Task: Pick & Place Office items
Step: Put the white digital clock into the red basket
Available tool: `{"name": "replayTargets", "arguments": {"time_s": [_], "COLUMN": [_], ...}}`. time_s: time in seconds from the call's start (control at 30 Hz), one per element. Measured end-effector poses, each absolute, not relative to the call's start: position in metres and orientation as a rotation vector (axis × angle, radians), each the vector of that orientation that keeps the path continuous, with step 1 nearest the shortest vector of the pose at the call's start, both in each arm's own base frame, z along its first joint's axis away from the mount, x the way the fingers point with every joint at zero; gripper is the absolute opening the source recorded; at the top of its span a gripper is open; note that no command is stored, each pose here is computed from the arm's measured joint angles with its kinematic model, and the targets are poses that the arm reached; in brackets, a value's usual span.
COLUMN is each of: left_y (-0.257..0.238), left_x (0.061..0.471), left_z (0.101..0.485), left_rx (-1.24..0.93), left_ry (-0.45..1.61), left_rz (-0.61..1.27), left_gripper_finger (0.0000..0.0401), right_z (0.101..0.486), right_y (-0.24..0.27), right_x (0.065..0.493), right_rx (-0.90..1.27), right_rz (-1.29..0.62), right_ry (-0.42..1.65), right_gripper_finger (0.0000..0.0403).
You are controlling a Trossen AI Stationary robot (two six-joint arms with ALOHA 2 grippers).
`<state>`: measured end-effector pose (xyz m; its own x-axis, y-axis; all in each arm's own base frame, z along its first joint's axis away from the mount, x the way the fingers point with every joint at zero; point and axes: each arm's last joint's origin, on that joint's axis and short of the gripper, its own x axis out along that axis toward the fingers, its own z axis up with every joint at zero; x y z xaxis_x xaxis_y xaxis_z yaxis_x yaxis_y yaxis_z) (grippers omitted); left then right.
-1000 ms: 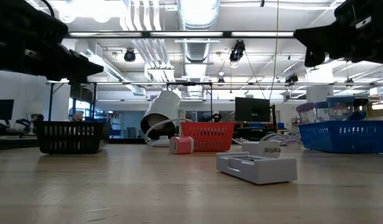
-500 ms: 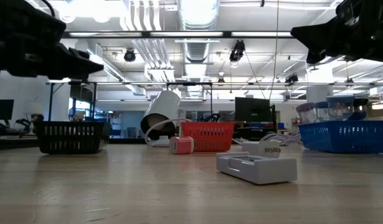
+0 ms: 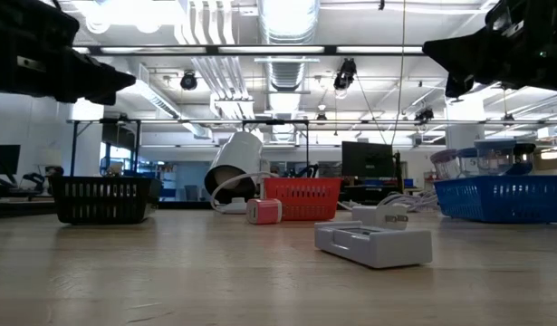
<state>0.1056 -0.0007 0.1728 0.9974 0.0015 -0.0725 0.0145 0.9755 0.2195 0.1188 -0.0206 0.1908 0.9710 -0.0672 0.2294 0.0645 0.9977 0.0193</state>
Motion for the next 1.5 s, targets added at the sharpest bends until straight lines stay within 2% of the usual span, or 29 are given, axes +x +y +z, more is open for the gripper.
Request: {"name": "replayTargets", "arguments": {"time_s": [0.17, 0.77, 1.0, 1.5], "left_y": [-0.0006, -0.0009, 0.0019, 0.0019], "left_x": [0.0946, 0.0949, 0.0948, 0.0948], "left_z": [0.1704, 0.1726, 0.1726, 0.1776], "left_rx": [0.233, 0.213, 0.205, 0.122], "left_ry": [0.036, 0.017, 0.027, -0.028], "left_rz": [-0.003, -0.009, 0.084, 0.089], "left_gripper_finger": [0.0000, 0.0000, 0.0000, 0.0000], "right_z": [0.1902, 0.1860, 0.1818, 0.1820], "right_y": [-0.0206, -0.0210, -0.0216, -0.0223], "right_x": [0.1190, 0.1218, 0.1247, 0.1251], "right_rx": [0.037, 0.046, 0.063, 0.050], "right_rz": [-0.063, -0.066, -0.066, -0.090], "right_ry": [-0.227, -0.186, -0.147, -0.150], "right_gripper_finger": [0.0013, 0.0013, 0.0013, 0.0013]}}
